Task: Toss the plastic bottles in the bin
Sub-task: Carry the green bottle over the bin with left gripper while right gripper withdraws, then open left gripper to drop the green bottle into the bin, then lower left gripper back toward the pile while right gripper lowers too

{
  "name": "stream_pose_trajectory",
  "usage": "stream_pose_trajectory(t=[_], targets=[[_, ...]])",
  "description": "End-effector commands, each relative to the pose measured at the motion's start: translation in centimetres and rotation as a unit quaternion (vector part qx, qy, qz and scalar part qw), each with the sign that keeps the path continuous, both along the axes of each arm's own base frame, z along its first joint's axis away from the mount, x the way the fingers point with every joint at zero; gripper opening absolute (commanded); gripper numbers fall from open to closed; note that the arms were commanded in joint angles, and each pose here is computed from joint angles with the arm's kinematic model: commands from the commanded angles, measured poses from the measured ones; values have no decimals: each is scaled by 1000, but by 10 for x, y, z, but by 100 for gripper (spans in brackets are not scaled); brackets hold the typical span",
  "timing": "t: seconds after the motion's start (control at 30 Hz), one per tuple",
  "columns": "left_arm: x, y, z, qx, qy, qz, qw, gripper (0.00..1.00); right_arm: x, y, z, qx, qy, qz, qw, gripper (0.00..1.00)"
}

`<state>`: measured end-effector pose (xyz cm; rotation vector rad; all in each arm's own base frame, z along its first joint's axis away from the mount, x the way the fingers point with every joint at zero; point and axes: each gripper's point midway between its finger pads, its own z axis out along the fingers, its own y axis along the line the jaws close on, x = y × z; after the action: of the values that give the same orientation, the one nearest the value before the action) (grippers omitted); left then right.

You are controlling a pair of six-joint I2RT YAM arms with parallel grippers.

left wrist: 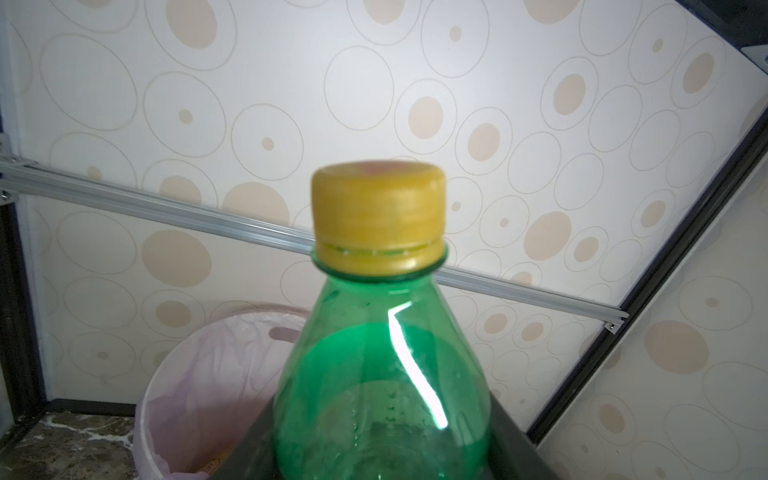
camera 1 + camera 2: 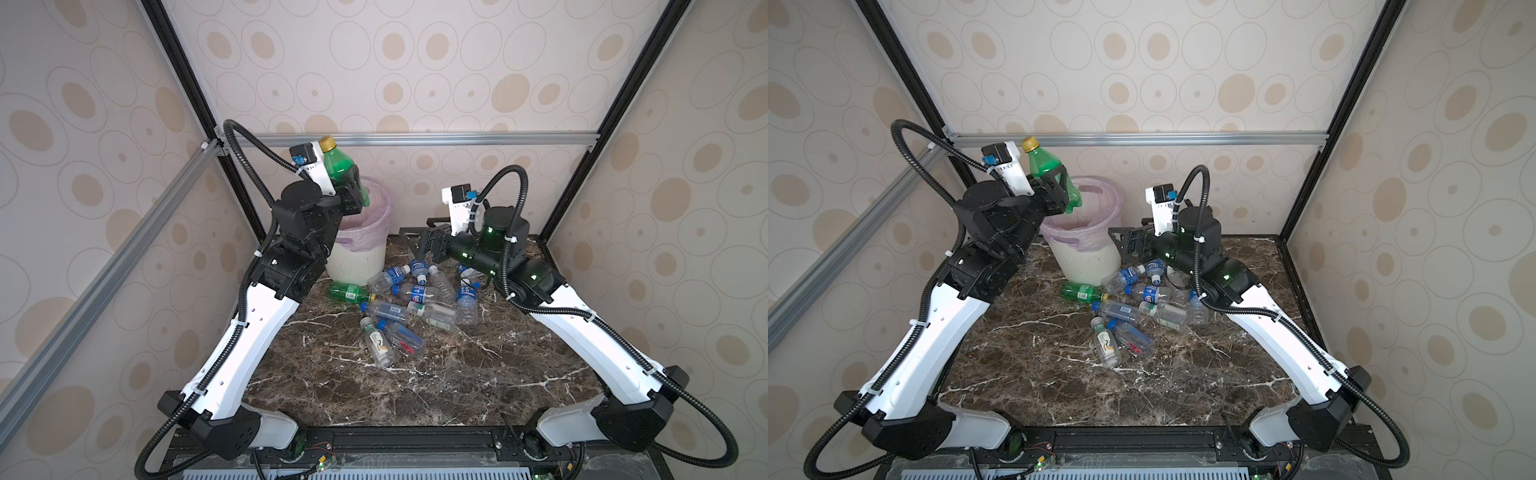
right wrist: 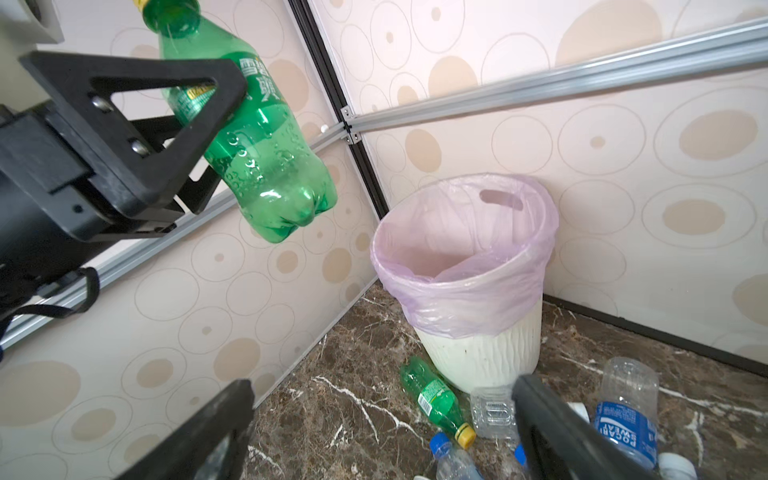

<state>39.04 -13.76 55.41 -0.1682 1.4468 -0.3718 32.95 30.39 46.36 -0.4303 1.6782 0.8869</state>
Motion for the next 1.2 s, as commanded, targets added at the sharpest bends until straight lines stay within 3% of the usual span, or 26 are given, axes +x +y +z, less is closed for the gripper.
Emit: stream_pose_trajectory(t=[0.0,0.1,0.17,0.27,0.33,0.4,0.67,0.93,1.17], targets=[[11,16,18,10,-27,32,999,55,3,1,1,-15,-12,-4,1000,100],[58,17,-22,5,17,22,1000,56,9,4,-14,-28,5,-9,1000,100],[104,17,-70,4,71,10,997,58,10,6,-22,-32,18,-6,999,100],[156,9,-130,-20,167,-40,985,73,8,8,-32,-32,34,2,999,100],[166,-1,-141,-15,195,-55,979,87,5,8,-39,-32,43,5,999,100],[162,-8,-134,-8,185,-71,980,99,4,7,-45,-31,51,4,998,100],[114,-3,-96,-14,126,-90,988,99,4,10,-67,-29,79,7,996,100],[79,-10,-89,-17,103,-117,988,99,4,-1,-87,-45,101,-20,994,100],[42,-31,-97,-22,88,-158,983,99,2,-24,-130,-96,133,-59,985,100]])
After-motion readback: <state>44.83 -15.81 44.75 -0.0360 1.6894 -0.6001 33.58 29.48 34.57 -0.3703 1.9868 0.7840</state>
